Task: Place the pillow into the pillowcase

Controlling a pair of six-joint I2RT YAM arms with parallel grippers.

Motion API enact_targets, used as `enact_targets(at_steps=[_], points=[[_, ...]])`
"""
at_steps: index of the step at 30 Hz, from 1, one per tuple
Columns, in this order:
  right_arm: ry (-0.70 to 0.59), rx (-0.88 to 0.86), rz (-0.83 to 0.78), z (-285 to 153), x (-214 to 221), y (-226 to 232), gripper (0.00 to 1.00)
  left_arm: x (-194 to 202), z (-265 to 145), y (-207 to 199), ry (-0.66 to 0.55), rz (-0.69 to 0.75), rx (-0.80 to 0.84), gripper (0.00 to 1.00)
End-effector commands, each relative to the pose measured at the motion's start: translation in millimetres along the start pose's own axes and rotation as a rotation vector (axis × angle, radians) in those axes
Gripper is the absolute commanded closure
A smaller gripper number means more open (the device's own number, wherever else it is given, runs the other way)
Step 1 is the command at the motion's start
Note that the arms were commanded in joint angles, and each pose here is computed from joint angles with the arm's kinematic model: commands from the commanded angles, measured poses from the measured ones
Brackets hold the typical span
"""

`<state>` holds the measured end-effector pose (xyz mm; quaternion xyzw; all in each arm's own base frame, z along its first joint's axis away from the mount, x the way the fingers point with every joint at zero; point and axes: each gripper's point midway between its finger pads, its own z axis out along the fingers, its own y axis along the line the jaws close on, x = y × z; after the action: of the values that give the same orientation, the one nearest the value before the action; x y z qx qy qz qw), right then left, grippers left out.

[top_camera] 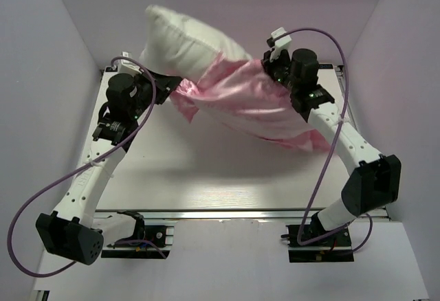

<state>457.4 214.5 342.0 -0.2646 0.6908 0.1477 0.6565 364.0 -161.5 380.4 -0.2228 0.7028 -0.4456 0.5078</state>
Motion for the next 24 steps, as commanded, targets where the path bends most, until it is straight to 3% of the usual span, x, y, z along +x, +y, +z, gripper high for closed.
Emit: enact_targets(at_steps=[1,6,11,20,24], points=[[-0.159,-0.094,0.01,-22,-50,46,1.0,-1,6,-3,-0.005,-0.019,0.049,1.0],[0.001,-0.05,0.029,-9,26,42,1.0,22,27,43,0.037,-0.085,-0.05,1.0],[0.071,0.037,0.035,-2,61,9,1.0,41,33,95,0.046,-0.133,-0.184,1.0],[0.198,0.031,-0.029,-72,128,2,1.0,96,-8,158,0.121,-0.261,-0.294,1.0],[0.168,0.027,-0.009,-97,121,3,1.0,117,-35,183,0.133,-0.291,-0.336,1.0]])
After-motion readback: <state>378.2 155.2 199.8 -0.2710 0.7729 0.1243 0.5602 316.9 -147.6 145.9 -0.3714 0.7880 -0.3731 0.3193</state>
